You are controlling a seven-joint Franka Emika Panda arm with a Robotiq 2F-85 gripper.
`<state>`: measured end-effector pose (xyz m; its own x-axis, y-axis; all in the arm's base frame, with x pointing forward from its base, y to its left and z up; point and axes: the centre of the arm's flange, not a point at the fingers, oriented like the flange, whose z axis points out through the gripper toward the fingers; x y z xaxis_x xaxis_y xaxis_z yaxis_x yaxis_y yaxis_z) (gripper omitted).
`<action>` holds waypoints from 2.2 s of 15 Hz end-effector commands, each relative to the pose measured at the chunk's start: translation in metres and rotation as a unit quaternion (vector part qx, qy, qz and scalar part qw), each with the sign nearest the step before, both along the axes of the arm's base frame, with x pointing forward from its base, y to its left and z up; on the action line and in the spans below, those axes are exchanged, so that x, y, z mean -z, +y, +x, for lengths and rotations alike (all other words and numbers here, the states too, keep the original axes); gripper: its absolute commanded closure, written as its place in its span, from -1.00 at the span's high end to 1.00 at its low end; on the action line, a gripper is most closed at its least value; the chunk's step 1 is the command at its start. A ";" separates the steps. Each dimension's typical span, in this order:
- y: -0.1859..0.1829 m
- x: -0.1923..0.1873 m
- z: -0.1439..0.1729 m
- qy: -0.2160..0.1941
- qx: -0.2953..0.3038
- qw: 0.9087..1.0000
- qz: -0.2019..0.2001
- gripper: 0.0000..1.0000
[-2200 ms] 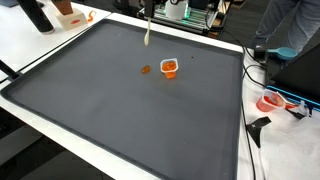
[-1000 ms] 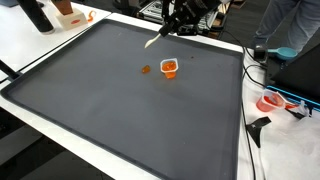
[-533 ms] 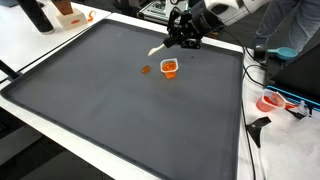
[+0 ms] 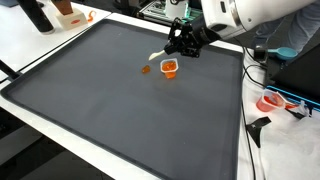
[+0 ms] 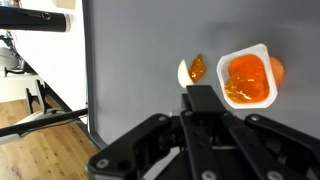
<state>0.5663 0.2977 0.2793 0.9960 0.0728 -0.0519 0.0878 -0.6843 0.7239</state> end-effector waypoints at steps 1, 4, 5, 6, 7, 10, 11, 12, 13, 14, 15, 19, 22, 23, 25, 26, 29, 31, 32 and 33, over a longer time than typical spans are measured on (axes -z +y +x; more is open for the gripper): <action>0.003 0.007 0.008 -0.003 0.001 1.000 -0.020 -0.94; -0.002 0.005 0.013 -0.003 0.005 1.000 -0.014 -0.94; -0.003 0.004 0.015 -0.003 0.006 1.000 -0.012 -0.94; -0.005 0.003 0.016 -0.002 0.003 1.000 -0.005 -0.94; -0.006 0.001 0.017 -0.005 0.007 1.000 -0.008 -0.94; -0.009 -0.007 0.019 -0.008 0.004 1.000 -0.002 -0.94; -0.011 -0.011 0.020 -0.011 0.006 1.000 -0.003 -0.94; -0.012 -0.014 0.021 -0.010 0.006 1.000 0.003 -0.94; -0.015 -0.018 0.022 -0.013 0.006 1.000 0.011 -0.94; -0.017 -0.023 0.022 -0.012 0.001 1.000 0.024 -0.94; -0.020 -0.029 0.023 -0.015 0.001 0.999 0.028 -0.94; -0.035 -0.058 0.028 -0.022 0.003 0.998 0.053 -0.94; -0.050 -0.080 0.031 -0.026 0.002 0.996 0.080 -0.94; -0.054 -0.086 0.032 -0.026 0.002 0.995 0.092 -0.94; -0.064 -0.099 0.034 -0.023 0.003 0.993 0.111 -0.94; -0.068 -0.105 0.034 -0.020 0.003 0.992 0.125 -0.94; -0.080 -0.120 0.035 -0.009 0.004 0.987 0.160 -0.94; -0.087 -0.129 0.034 -0.003 0.004 0.983 0.183 -0.94; -0.090 -0.132 0.034 0.002 0.004 0.981 0.193 -0.94; -0.093 -0.136 0.033 0.005 0.003 0.979 0.204 -0.94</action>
<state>0.6134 0.2201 0.4080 0.9977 0.0667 -0.0105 0.0641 -0.8867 0.4579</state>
